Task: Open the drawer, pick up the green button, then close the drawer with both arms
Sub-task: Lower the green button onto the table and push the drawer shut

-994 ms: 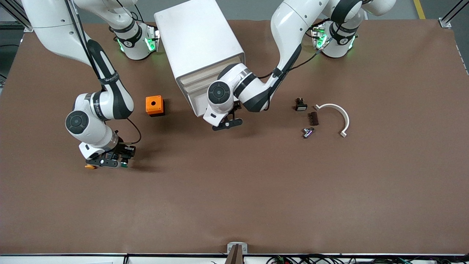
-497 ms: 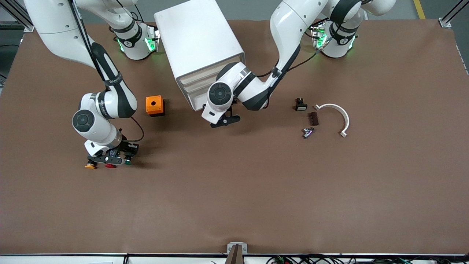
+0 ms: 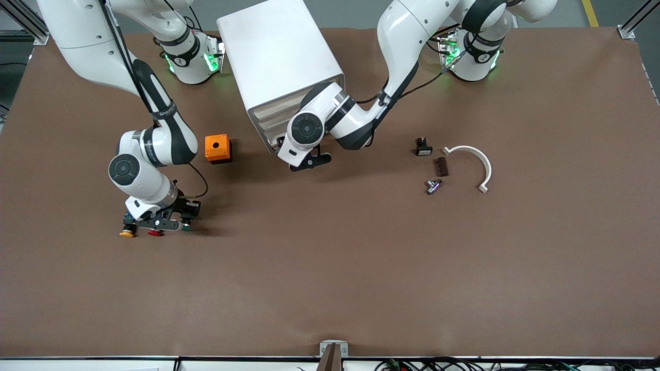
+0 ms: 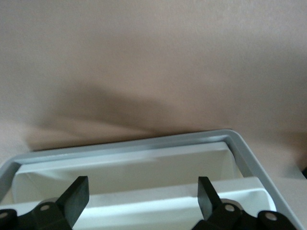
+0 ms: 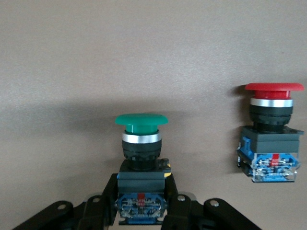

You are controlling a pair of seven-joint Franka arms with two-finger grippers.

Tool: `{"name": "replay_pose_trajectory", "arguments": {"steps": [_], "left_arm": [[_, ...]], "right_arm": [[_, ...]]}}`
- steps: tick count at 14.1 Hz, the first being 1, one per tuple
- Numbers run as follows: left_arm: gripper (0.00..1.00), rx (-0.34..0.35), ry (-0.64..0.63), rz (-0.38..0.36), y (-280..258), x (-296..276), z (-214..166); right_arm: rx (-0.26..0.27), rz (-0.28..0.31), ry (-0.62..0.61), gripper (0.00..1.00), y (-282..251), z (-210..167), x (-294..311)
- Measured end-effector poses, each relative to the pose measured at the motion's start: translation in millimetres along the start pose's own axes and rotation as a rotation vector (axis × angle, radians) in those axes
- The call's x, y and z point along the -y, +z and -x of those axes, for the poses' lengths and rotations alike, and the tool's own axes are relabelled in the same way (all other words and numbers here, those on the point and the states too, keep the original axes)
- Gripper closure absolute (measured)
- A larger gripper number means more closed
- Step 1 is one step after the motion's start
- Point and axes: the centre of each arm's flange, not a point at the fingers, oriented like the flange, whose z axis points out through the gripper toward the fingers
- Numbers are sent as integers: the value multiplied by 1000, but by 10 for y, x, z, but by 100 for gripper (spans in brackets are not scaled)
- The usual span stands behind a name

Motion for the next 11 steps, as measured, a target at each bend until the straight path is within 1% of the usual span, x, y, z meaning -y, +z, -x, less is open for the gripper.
{"name": "replay_pose_trajectory", "arguments": {"steps": [3,8,11], "left_arm": [[0,48,-14,25,16,-33,74],[0,56,-15,28,21,-41,94],[0,75,-13,34,39,-64,157]], "right_arm": [[-1,0,-2,59,3,2,11],[-8,-2,-3,59,43,1,22],[-17,-5,-6,59,92,1,42]]}}
